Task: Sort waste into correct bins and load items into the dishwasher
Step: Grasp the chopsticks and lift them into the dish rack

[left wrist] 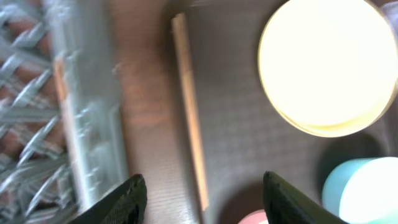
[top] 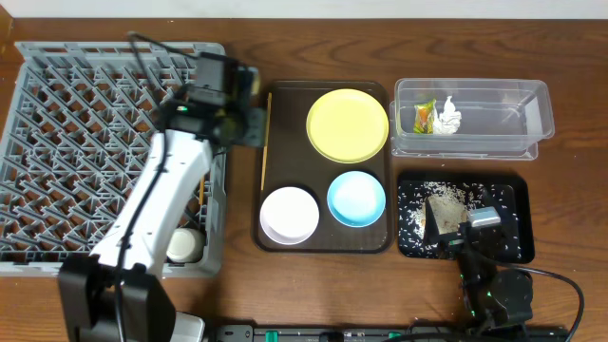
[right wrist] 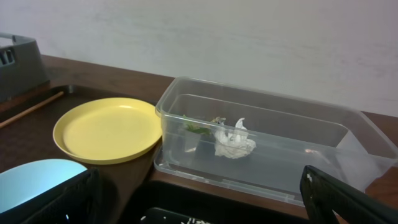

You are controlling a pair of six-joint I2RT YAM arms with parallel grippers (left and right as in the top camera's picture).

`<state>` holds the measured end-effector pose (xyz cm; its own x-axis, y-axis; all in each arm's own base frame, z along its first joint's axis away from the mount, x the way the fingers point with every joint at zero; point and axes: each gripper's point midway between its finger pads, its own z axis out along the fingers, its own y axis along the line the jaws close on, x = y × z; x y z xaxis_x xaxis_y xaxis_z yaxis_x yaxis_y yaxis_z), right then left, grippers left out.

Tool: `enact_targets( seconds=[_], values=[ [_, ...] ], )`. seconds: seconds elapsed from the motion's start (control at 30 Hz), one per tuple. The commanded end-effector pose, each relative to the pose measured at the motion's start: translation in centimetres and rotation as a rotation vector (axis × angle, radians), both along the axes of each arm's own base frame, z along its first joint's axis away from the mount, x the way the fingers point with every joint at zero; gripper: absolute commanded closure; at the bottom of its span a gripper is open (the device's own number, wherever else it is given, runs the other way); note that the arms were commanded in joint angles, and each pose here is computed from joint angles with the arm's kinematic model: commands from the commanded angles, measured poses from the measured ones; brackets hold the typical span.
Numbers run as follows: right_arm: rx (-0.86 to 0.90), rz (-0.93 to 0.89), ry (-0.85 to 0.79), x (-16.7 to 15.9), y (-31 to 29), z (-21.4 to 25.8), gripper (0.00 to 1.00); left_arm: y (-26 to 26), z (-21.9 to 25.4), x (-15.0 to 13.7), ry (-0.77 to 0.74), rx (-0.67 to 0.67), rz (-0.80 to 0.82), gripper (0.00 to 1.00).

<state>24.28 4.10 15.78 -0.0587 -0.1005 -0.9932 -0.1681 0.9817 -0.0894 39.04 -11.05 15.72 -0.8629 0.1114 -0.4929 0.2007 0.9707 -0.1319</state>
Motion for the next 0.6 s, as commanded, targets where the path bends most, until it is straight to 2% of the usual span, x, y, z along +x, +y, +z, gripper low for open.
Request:
enact_targets(
  seconds=[0.0,0.1,0.23,0.57],
  values=[
    [-0.009,-0.007,-0.003,0.0,-0.2,-0.1,0.01,-1.6,-2.8,1.1,0.013,0.060,-0.028,0.42],
    [-0.009,-0.007,-0.002,0.0,-0.2,-0.1,0.01,-1.4,-5.7,2.8,0.012,0.127,-0.002,0.48],
    [-0.010,-0.007,-0.001,0.0,-0.2,-0.1,0.01,-1.4,-9.2,3.7,0.055,0.150,0.003,0.50],
    [-0.010,-0.007,0.000,0.0,-0.2,-0.1,0.01,-0.8,-16.6,2.8,0.199,0.213,0.000,0.53]
  ],
)
